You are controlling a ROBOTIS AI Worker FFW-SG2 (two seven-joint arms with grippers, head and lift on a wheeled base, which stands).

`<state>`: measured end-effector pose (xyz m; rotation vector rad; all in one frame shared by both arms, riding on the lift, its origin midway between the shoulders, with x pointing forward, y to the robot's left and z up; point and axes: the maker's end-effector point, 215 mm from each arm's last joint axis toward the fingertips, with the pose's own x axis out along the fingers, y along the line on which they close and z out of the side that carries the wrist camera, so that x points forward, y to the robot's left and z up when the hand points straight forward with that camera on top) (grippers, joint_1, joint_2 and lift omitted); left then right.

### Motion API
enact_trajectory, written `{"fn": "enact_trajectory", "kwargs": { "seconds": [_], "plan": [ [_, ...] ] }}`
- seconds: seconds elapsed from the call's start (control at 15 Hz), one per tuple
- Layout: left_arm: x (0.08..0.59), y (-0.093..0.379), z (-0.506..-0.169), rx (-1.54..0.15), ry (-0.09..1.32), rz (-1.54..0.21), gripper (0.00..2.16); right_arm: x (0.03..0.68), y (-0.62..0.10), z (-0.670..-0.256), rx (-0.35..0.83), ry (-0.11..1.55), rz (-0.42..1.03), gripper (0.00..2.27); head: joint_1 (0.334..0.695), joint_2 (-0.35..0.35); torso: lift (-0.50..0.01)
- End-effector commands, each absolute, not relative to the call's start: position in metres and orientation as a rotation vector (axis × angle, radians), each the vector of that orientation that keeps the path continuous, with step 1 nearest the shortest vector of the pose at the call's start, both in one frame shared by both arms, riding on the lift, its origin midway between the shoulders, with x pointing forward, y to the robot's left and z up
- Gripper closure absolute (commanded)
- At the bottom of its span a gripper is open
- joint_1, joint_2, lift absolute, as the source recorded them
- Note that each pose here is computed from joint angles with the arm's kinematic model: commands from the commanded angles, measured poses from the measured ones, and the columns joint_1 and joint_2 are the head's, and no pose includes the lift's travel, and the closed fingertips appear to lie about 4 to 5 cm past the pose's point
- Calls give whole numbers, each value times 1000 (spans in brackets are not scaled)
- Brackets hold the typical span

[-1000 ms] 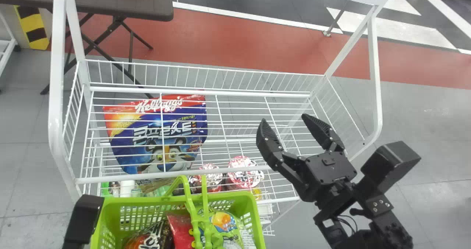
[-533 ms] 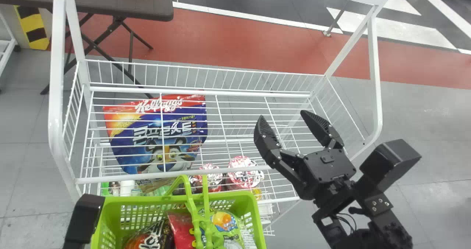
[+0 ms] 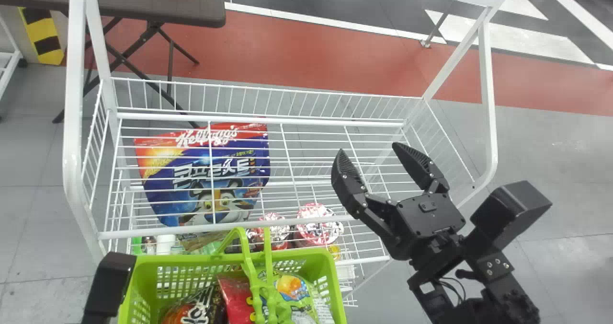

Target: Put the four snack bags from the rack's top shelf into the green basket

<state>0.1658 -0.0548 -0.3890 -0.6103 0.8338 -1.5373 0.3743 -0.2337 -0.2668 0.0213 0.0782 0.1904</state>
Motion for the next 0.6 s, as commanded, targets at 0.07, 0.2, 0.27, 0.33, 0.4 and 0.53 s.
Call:
{"fn": "enact_trajectory", "kwargs": {
  "seconds": [0.07,0.2,0.27,0.33,0.4,0.53],
  "plan": [
    [166,-55,-390,-612,835,-1537,1659,374,-234,-266,20,77,189,70,695,-350,0],
    [165,-55,-390,-613,837,-1536,1659,374,-235,-265,18,76,188,70,695,-350,0],
    [166,-54,-390,-612,835,-1535,1659,374,-235,-265,18,76,188,70,695,-350,0],
    [165,-54,-390,-613,836,-1535,1659,374,-235,-264,18,73,188,70,695,-350,0],
    [165,-55,-390,-613,836,-1536,1659,374,-235,-264,18,73,188,70,695,-350,0],
    [166,-55,-390,-612,835,-1537,1659,375,-235,-264,18,71,188,70,695,-350,0]
  ]
}}
